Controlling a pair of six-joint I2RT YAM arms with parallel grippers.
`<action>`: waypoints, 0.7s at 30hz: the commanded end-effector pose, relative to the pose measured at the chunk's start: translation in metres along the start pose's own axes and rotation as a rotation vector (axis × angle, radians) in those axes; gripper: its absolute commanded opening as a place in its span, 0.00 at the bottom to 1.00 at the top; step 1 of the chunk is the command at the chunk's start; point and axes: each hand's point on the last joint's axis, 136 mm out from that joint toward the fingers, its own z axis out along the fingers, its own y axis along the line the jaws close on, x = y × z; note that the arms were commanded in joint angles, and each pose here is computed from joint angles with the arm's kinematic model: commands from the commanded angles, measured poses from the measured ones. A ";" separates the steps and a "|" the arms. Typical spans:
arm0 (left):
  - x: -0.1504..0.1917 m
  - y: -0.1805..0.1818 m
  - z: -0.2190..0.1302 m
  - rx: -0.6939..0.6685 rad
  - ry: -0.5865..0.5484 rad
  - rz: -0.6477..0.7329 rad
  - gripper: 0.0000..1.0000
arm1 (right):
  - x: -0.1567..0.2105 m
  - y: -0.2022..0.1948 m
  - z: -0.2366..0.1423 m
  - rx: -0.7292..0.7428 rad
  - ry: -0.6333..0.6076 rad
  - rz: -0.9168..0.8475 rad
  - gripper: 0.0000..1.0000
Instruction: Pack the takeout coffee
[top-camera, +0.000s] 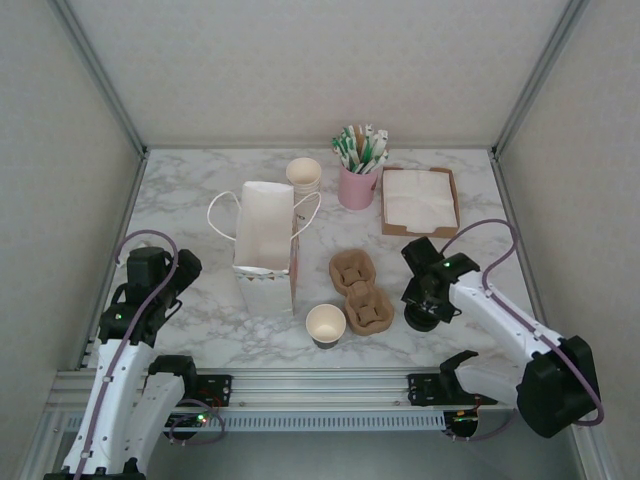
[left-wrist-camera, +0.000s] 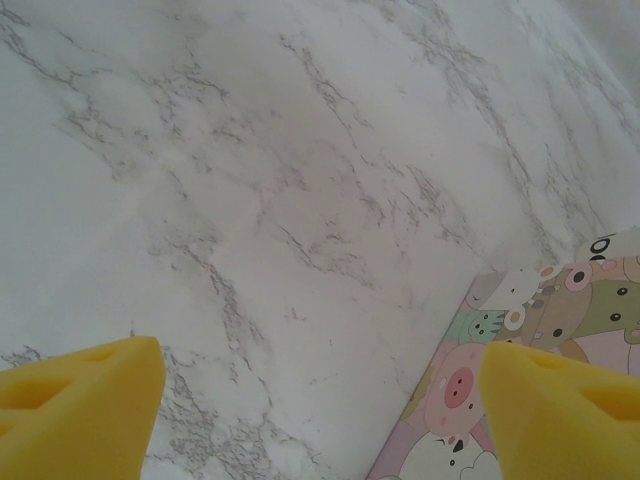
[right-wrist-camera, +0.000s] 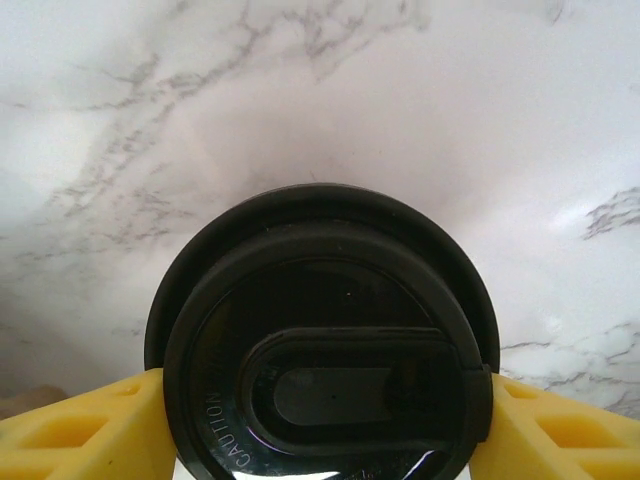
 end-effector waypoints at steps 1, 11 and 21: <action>-0.001 0.005 -0.003 -0.021 -0.009 -0.004 0.82 | -0.013 -0.002 -0.025 -0.025 -0.060 -0.052 0.70; -0.004 0.007 -0.004 -0.031 -0.024 0.000 0.82 | 0.005 0.081 -0.113 -0.352 -0.196 -0.424 0.70; -0.004 0.007 -0.002 -0.038 -0.020 0.004 0.82 | 0.104 0.159 -0.127 -0.409 -0.182 -0.940 0.71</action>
